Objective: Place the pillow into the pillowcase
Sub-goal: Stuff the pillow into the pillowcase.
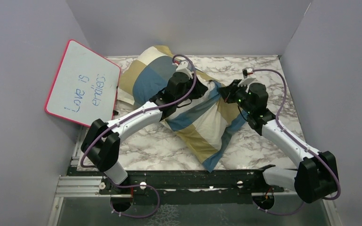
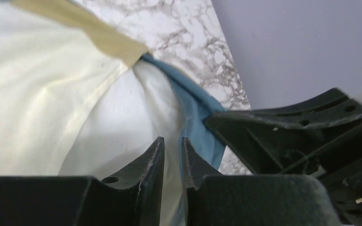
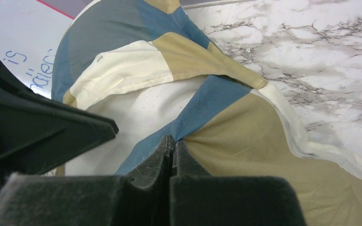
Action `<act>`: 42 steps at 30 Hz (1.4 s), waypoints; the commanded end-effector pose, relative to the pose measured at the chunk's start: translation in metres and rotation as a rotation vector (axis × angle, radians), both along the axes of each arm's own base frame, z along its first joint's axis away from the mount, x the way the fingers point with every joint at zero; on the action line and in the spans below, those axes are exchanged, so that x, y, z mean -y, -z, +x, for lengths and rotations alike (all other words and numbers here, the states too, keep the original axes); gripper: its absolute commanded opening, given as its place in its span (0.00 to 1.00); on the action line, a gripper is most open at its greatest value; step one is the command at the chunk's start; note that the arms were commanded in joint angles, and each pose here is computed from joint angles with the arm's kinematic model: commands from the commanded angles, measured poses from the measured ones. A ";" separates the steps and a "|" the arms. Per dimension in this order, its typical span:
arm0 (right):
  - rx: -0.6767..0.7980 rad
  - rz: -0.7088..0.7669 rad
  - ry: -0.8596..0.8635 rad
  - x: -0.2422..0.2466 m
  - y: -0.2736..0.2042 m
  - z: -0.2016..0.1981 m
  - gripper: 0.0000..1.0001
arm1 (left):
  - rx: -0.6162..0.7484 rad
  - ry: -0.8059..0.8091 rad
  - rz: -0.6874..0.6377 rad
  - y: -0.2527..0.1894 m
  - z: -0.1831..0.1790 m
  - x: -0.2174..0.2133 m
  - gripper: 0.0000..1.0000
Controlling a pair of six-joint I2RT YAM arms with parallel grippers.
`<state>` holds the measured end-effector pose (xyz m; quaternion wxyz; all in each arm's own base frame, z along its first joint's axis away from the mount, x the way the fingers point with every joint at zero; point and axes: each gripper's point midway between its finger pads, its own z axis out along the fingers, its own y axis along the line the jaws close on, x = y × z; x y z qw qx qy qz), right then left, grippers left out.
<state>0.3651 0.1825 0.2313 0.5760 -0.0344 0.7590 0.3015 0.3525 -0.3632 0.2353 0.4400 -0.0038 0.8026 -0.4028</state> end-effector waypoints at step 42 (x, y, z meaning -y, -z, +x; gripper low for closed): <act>0.046 0.076 -0.057 0.030 -0.063 0.078 0.00 | 0.163 0.144 -0.099 -0.060 0.036 -0.051 0.51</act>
